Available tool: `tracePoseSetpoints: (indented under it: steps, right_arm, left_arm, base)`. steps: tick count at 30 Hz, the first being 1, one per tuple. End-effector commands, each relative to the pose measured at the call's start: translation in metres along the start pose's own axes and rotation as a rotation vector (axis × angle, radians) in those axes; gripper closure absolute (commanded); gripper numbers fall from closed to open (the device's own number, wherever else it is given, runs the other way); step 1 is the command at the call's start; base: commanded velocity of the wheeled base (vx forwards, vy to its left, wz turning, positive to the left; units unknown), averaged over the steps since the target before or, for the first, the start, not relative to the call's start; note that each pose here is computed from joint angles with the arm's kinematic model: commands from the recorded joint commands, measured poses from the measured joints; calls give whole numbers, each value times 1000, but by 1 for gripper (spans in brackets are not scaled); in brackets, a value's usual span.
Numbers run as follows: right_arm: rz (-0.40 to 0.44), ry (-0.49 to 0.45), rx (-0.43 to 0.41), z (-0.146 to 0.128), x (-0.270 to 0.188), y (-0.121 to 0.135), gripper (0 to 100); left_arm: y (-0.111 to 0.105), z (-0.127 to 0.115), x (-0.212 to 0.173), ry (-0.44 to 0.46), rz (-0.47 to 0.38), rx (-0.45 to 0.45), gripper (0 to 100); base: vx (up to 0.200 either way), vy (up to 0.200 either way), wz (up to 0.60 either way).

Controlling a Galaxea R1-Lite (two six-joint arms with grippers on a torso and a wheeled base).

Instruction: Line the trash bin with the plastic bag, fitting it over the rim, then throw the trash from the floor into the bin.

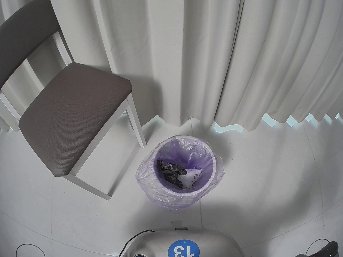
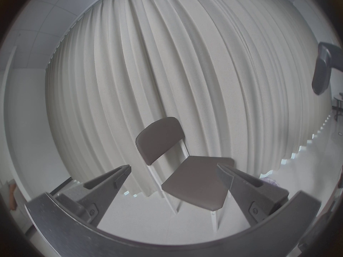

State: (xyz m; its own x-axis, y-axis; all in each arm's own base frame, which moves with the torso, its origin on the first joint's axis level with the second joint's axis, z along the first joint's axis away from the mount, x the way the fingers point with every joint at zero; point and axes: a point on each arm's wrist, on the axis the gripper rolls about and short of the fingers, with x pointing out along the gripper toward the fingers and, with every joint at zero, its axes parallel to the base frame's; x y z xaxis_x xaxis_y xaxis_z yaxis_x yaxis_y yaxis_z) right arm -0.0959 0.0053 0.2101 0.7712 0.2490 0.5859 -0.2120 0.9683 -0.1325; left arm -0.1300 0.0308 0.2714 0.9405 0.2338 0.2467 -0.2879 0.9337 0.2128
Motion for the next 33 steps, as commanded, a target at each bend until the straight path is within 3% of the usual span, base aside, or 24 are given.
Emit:
tracePoseSetpoints:
  steps: [1,11,17,25,28,33]
  right_arm:
    - [2,21,6,-21,1,-1,0]
    - [2,32,21,-41,3,-2,0]
    - [12,53,30,-46,3,-1,0]
    - [13,105,43,-63,2,-1,0]
    - [13,115,46,-66,2,-2,0]
    - [8,130,48,-76,1,-2,0]
  left_arm:
    - [4,-13,-18,-1,60,10,0]
    - [4,-18,-34,16,189,64,0]
    - [-15,-21,-38,51,269,100,0]
    - [-26,-46,-41,49,227,105,0]
    - [-28,-51,-37,55,202,68,0]
    - [-35,-57,-30,47,79,-5,0]
  base:
    - [0,0,0]
    - [0,0,0]
    - [0,0,0]
    - [0,0,0]
    - [0,0,0]
    - [0,0,0]
